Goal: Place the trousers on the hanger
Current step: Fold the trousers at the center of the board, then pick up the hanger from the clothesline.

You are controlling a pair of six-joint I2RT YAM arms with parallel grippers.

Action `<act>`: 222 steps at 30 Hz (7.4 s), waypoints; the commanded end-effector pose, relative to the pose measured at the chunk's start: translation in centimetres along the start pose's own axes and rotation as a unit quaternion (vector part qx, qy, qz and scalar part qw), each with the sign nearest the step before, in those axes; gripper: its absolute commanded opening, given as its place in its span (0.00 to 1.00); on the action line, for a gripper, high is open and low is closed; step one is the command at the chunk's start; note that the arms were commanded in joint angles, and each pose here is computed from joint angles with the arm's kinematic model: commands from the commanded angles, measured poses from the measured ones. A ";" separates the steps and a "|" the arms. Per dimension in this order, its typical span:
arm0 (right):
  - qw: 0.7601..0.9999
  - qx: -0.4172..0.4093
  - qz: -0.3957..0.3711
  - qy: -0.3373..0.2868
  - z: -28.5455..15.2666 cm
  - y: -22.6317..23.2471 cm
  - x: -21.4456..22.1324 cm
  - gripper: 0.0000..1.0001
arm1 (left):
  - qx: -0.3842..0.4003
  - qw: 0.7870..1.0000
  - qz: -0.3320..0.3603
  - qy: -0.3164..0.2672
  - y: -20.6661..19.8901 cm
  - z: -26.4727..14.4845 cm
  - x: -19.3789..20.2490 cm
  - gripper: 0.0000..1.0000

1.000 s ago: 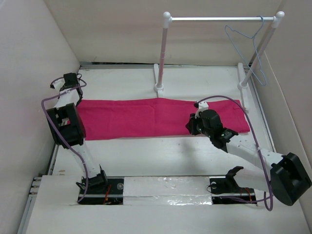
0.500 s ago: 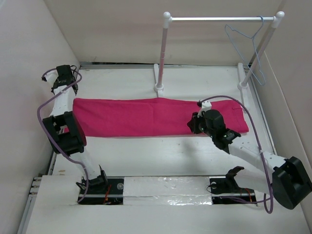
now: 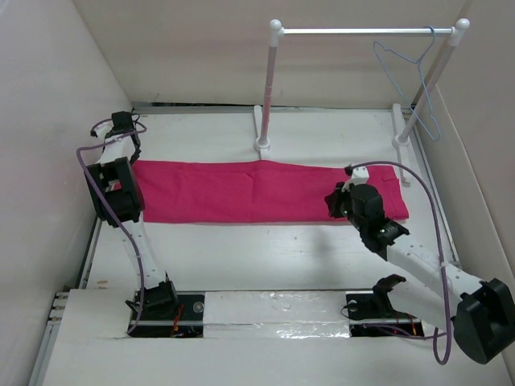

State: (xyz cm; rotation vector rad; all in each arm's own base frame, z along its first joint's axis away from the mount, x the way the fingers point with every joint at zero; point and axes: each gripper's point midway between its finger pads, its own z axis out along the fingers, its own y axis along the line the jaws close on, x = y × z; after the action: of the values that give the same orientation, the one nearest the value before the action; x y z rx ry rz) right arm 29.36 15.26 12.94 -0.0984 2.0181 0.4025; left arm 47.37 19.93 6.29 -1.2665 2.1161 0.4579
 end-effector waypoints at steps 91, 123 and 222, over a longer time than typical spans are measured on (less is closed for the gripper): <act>0.951 -0.042 0.041 -0.303 -20.5 3.3 -28.1 0.00 | 0.550 0.774 0.278 0.148 -6.3 -39.1 50.7 0.00; 0.960 -0.260 -0.038 -0.097 0.0 35.6 -17.2 0.00 | 0.637 0.759 -0.027 -0.132 5.8 -47.6 6.9 0.36; 0.978 0.159 -0.022 -0.132 -0.2 -25.1 -30.7 0.62 | 0.735 0.632 0.245 -0.027 0.8 -47.3 33.1 0.28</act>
State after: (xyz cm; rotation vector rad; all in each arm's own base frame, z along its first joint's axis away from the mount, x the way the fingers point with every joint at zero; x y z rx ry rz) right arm 49.54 -11.50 32.35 0.1332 1.8275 0.0579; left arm 19.57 -28.66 19.15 0.2958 1.8038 -0.9150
